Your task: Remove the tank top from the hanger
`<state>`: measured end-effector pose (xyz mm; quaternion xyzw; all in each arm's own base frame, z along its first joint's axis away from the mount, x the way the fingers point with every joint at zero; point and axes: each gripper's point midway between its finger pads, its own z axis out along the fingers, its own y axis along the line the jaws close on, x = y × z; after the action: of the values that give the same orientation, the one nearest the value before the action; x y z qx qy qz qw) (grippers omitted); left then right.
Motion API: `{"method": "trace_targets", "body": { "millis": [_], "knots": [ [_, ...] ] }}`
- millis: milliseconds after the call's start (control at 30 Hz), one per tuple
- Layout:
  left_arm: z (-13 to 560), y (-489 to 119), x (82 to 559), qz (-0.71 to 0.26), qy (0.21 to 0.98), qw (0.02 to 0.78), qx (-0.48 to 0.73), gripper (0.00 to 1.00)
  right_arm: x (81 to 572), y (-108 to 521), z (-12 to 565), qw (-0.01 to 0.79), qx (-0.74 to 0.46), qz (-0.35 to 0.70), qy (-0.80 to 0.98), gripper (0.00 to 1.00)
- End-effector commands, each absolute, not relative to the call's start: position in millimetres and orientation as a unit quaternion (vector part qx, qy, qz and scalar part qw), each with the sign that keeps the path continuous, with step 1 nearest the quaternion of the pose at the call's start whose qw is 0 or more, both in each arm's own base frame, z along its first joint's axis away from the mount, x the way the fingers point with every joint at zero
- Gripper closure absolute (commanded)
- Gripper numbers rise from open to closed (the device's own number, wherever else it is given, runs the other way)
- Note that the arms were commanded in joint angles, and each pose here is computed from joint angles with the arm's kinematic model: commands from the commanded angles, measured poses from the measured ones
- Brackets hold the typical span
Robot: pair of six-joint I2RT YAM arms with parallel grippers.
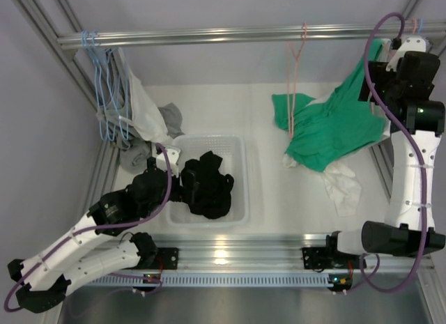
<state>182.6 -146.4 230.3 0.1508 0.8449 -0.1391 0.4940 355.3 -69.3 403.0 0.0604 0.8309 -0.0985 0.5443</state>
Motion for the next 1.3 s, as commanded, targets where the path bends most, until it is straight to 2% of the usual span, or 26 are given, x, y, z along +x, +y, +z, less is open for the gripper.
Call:
{"method": "trace_targets", "body": {
  "millis": [0,400,467,533,600,633,700,733,800,833,867,1267],
  "knots": [
    [238,-152,189,-0.147,0.834,0.511,0.145,0.01,371,-67,409,0.556,0.055,-0.098,0.823,0.26],
    [236,-152,190,-0.145,0.835,0.510,0.147,0.01,391,-81,383,0.521,0.068,-0.125,0.841,0.28],
    [236,-153,189,-0.145,0.835,0.509,0.148,0.01,393,-80,378,0.516,0.066,-0.121,0.845,0.40],
    [236,-153,189,-0.146,0.835,0.509,0.148,0.01,396,-75,374,0.514,0.057,-0.108,0.849,0.57],
    [235,-153,189,-0.146,0.836,0.508,0.148,0.01,399,-71,373,0.517,0.050,-0.094,0.850,0.61],
    [236,-153,189,-0.146,0.836,0.509,0.148,0.01,400,-69,373,0.519,0.050,-0.090,0.849,0.69],
    [235,-153,189,-0.145,0.836,0.508,0.149,0.01,404,-65,375,0.529,0.044,-0.076,0.844,0.71],
    [236,-153,189,-0.146,0.835,0.509,0.148,0.01,406,-64,377,0.535,0.043,-0.072,0.841,0.77],
    [236,-153,189,-0.147,0.836,0.508,0.148,0.01,410,-56,379,0.548,0.035,-0.053,0.834,0.82],
    [235,-153,189,-0.146,0.836,0.507,0.150,0.01,410,-55,381,0.553,0.035,-0.050,0.831,0.96],
    [235,-153,189,-0.147,0.836,0.507,0.150,0.01,410,-55,384,0.560,0.038,-0.049,0.826,1.00],
    [231,-155,190,-0.142,0.840,0.500,0.155,0.01,397,-29,440,0.670,0.017,0.010,0.742,1.00]
  ]
}}
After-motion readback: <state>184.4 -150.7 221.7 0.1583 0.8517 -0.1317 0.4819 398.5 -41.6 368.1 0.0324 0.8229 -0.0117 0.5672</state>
